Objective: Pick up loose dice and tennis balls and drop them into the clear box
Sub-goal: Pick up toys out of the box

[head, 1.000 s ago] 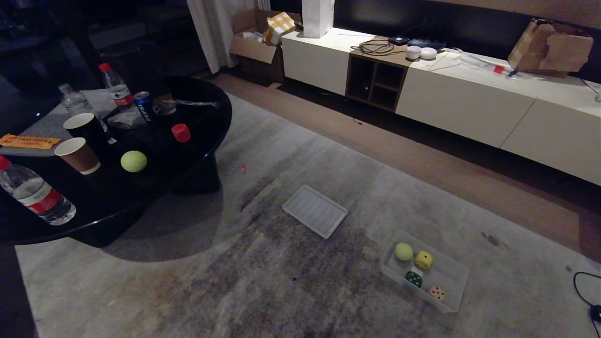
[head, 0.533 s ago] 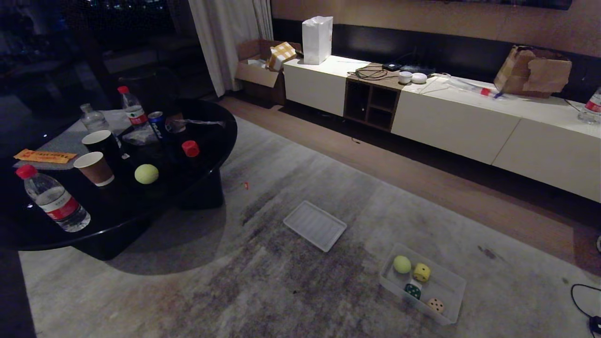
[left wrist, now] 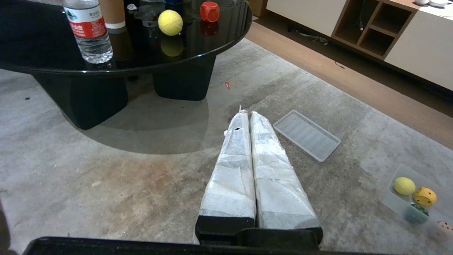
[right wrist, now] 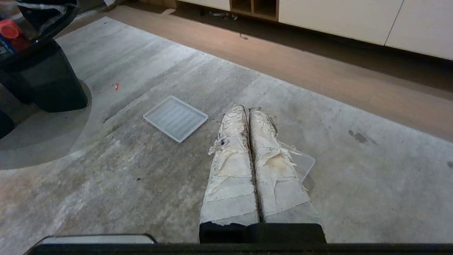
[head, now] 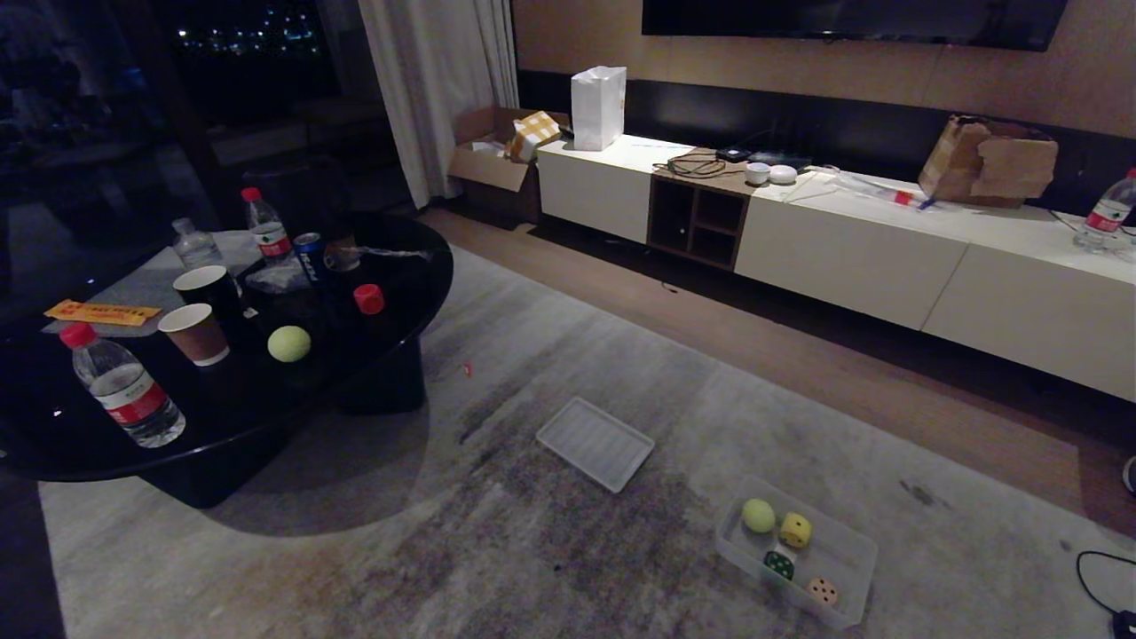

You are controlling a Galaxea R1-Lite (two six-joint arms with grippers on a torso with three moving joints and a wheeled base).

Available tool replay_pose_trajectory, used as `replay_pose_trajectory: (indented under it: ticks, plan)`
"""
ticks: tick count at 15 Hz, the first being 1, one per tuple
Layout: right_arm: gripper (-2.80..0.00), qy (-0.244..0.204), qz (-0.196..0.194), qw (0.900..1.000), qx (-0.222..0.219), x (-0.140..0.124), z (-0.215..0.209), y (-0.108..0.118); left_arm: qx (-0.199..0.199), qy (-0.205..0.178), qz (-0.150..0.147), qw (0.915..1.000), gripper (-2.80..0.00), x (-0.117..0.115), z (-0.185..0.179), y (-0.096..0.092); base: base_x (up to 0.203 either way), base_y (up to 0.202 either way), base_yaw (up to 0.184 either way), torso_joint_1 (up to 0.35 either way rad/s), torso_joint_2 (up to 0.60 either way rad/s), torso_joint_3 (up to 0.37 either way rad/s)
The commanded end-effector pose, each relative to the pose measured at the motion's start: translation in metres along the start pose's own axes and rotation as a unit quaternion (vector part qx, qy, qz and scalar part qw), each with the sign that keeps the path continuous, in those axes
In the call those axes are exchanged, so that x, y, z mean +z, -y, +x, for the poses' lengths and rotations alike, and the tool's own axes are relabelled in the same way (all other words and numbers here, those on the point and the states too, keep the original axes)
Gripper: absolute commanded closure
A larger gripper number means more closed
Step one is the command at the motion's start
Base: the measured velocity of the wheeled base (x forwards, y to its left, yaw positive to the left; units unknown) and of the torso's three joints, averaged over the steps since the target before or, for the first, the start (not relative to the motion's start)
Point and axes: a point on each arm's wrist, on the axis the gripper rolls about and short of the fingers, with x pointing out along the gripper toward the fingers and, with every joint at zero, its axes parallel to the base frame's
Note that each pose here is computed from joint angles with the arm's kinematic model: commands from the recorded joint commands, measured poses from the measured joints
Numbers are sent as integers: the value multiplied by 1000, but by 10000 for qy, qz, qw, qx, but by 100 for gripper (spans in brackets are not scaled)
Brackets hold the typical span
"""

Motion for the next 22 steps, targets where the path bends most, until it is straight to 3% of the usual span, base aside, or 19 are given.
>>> replay_pose_trajectory:
  ticks: [1, 4, 22]
  plan:
    - [0, -51, 1, 10000, -5, -2, 1, 0, 5, -17, 4, 10000, 0, 0, 0, 0, 0, 0, 0, 0, 0, 0]
    - [0, -51, 1, 10000, -5, -2, 1, 0, -3, -18, 4, 10000, 0, 0, 0, 0, 1, 1, 63, 1, 3, 2]
    - [0, -44, 8, 10000, 3, -2, 1, 0, -4, -10, 9, 10000, 0, 0, 0, 0, 0, -8, 164, 2, 3, 3]
